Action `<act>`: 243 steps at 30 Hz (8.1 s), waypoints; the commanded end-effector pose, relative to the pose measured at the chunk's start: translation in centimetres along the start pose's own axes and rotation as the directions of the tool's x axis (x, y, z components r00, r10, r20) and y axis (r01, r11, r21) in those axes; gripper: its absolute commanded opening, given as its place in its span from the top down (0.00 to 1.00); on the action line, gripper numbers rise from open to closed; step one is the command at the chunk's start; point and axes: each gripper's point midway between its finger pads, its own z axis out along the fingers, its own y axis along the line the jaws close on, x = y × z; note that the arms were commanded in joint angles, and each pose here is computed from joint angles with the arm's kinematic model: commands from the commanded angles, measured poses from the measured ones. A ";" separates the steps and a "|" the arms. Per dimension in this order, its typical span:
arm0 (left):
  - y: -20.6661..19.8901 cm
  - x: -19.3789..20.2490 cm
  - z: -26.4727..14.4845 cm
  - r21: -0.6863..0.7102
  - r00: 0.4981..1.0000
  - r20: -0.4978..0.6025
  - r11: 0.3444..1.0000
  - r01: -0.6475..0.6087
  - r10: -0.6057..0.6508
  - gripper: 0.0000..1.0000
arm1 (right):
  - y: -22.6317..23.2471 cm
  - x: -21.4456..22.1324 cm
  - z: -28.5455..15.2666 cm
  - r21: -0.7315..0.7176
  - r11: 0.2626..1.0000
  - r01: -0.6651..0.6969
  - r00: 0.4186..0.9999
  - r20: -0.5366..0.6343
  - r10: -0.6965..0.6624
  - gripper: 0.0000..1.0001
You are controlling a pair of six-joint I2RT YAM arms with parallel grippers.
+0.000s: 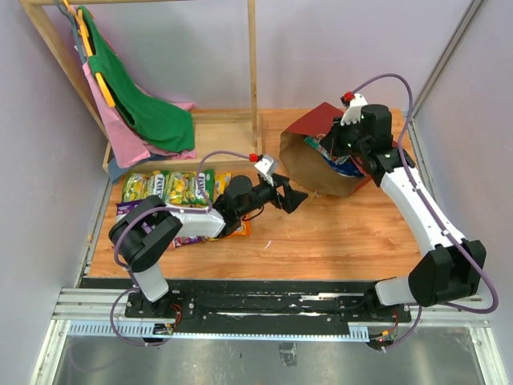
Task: Take the snacks out of the paper bag
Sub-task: Take out the snack from the paper bag.
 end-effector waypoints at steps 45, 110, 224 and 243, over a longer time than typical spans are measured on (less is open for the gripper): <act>4.1 8.9 13.5 -0.359 0.570 0.257 0.470 0.806 -0.781 0.00 | 2.8 -5.9 -5.2 -0.030 0.999 -0.040 0.967 0.249 0.046 0.99; 9.1 -3.8 9.3 -0.477 0.822 0.490 0.699 0.532 -0.291 1.00 | 2.8 -5.5 -4.4 -0.038 0.998 -0.050 0.968 0.243 0.058 0.99; -6.1 -8.4 10.7 -0.073 0.960 -0.112 0.966 0.249 -0.256 0.99 | -10.9 -2.6 -8.8 0.398 0.864 -0.307 0.924 0.343 0.171 0.99; 2.9 -8.3 -3.0 -0.307 0.985 -0.126 0.949 0.076 -0.120 1.00 | -9.6 -2.7 -7.9 0.318 0.891 -0.324 0.915 0.344 0.210 0.99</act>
